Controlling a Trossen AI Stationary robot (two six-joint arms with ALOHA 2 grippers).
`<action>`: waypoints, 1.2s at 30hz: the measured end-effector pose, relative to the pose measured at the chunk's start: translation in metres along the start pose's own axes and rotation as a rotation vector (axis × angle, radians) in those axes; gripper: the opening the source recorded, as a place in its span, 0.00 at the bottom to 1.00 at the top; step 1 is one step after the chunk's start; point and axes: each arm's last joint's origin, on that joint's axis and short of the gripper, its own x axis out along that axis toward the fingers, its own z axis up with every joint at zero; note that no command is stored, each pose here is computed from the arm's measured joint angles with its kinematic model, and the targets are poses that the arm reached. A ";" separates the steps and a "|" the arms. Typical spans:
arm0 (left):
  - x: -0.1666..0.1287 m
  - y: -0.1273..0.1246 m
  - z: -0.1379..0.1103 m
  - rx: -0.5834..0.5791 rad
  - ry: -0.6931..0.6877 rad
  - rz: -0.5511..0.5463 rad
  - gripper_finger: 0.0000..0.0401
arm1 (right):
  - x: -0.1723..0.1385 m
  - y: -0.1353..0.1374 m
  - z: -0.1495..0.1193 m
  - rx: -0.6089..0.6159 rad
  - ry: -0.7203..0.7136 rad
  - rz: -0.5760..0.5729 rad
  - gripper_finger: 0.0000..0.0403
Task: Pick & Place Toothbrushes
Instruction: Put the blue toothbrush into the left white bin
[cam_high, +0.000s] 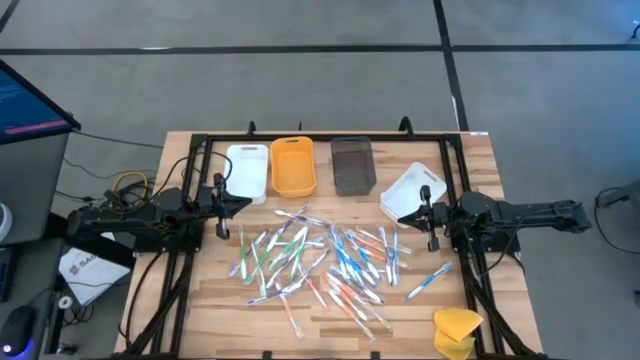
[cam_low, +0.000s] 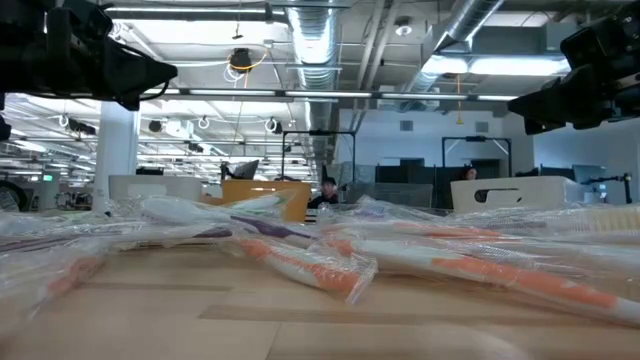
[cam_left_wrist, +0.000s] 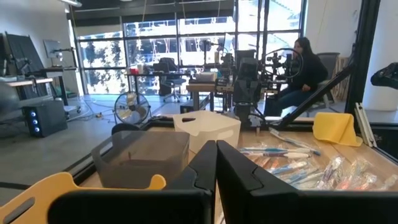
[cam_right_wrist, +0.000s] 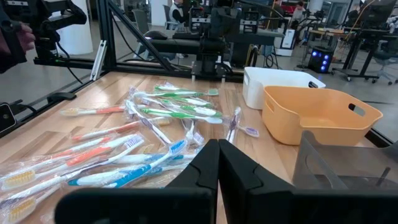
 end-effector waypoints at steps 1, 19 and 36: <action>0.000 0.000 0.000 0.000 0.000 0.000 0.01 | 0.000 0.000 0.000 0.000 0.000 0.000 0.00; -0.002 -0.002 0.018 -0.092 -0.184 -0.091 0.01 | 0.000 0.000 0.000 0.000 0.000 0.000 0.00; 0.000 -0.008 0.021 0.035 -0.238 -0.286 0.01 | 0.000 -0.001 0.000 -0.251 -0.001 -0.008 0.00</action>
